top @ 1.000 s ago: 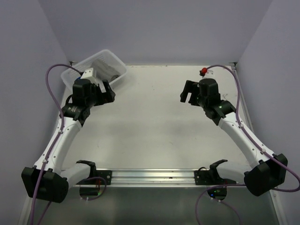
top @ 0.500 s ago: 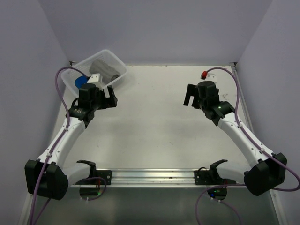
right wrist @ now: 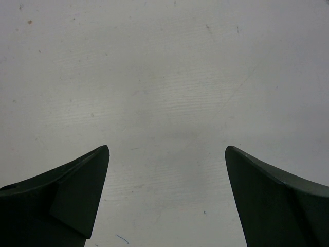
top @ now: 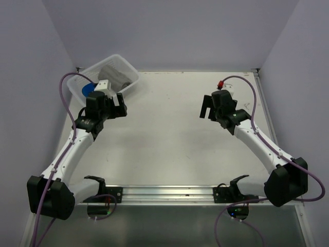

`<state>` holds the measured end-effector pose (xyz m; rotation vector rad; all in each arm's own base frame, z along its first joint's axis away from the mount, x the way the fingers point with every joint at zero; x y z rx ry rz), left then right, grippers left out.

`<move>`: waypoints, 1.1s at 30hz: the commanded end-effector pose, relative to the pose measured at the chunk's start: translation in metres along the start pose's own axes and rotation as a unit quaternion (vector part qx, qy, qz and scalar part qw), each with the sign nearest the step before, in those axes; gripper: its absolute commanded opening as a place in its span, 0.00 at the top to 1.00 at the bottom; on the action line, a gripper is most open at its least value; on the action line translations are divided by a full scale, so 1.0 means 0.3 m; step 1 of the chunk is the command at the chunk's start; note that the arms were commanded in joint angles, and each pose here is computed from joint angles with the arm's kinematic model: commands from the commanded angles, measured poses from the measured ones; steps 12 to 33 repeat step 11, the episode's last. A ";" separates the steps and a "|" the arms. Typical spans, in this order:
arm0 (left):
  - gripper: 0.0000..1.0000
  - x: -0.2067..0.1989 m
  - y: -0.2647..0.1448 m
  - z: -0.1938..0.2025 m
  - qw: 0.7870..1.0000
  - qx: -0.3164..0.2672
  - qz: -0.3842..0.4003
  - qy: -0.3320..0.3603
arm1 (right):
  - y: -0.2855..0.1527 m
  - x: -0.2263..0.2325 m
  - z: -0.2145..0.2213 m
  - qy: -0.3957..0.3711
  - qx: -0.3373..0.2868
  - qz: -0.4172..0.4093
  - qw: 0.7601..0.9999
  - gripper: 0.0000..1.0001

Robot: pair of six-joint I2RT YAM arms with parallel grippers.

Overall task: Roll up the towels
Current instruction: Place the rolled towel into the container

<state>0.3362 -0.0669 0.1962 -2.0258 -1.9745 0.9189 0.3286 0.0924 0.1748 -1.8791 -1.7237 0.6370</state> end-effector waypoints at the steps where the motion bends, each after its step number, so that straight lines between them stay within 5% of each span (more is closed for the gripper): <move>1: 0.01 -0.005 -0.018 -0.064 0.999 -0.036 -0.001 0.010 | -0.009 -0.007 -0.019 0.014 -0.015 0.002 1.000 0.01; 33: 0.00 0.024 -0.017 -0.060 0.999 -0.040 -0.020 0.007 | 0.003 -0.019 0.001 0.010 -0.006 0.014 1.000 0.01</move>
Point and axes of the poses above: each gripper's point midway between its finger pads, its own y axis out along the fingers, its own x axis along the line the jaws close on, z = x × y, the point moved 1 cm from there along -y, back along the fingers, and after that the axes turned 7 degrees about -y, right-handed, at the moved point
